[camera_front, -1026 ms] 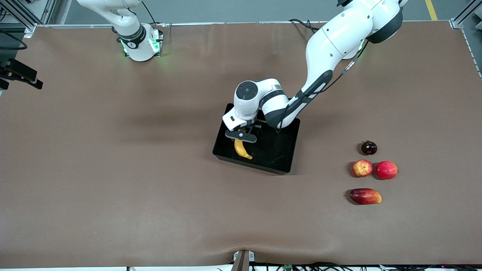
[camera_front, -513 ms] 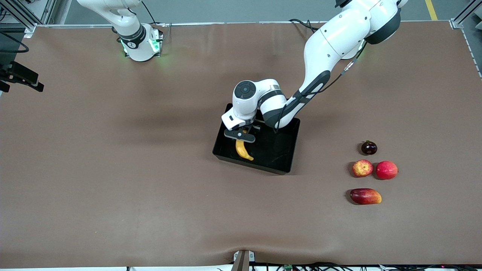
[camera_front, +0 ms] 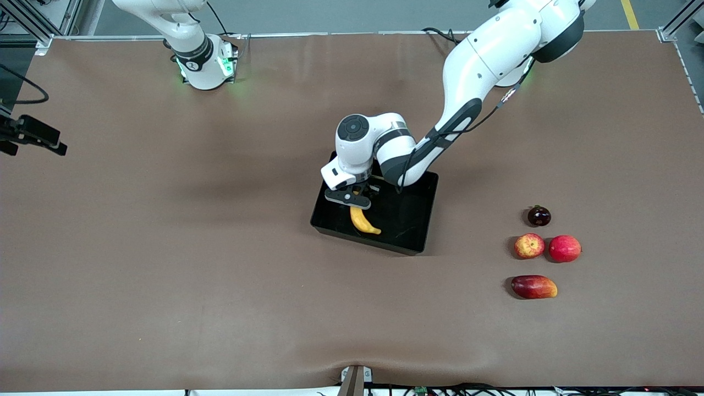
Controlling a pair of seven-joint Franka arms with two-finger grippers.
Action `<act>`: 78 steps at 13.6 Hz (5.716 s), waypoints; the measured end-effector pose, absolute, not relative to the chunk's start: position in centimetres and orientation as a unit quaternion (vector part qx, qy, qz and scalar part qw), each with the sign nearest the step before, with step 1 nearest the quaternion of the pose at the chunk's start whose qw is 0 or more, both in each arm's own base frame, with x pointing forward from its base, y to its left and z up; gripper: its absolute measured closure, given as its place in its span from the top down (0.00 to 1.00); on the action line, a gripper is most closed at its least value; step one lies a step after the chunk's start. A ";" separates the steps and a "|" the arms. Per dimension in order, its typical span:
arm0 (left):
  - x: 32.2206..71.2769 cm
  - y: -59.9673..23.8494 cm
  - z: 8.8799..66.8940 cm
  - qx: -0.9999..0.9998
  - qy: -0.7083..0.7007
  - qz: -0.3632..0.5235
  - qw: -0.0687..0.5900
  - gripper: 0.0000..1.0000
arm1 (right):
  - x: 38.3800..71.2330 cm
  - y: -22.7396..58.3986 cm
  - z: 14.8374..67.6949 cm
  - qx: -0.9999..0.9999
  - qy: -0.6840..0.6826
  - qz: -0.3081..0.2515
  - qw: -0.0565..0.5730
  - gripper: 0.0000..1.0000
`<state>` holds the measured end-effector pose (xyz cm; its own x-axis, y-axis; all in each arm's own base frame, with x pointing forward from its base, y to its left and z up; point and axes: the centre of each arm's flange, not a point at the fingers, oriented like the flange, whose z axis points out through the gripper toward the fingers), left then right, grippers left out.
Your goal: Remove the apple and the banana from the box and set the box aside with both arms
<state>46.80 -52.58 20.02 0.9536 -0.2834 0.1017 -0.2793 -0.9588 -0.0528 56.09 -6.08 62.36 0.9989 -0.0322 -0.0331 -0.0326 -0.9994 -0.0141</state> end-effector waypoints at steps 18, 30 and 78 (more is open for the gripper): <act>61.4 -29.7 36.9 -0.992 0.110 -0.021 0.056 0.38 | 59.6 21.1 44.1 -0.986 0.081 0.149 0.000 1.00; 60.5 -14.0 19.2 -0.971 0.238 -0.022 0.016 0.38 | 52.7 43.3 26.7 -0.987 0.102 0.123 0.012 0.81; 49.2 -5.9 67.1 -0.999 0.025 0.018 0.022 1.00 | 66.4 -17.5 40.4 -0.981 -0.175 0.043 0.076 1.00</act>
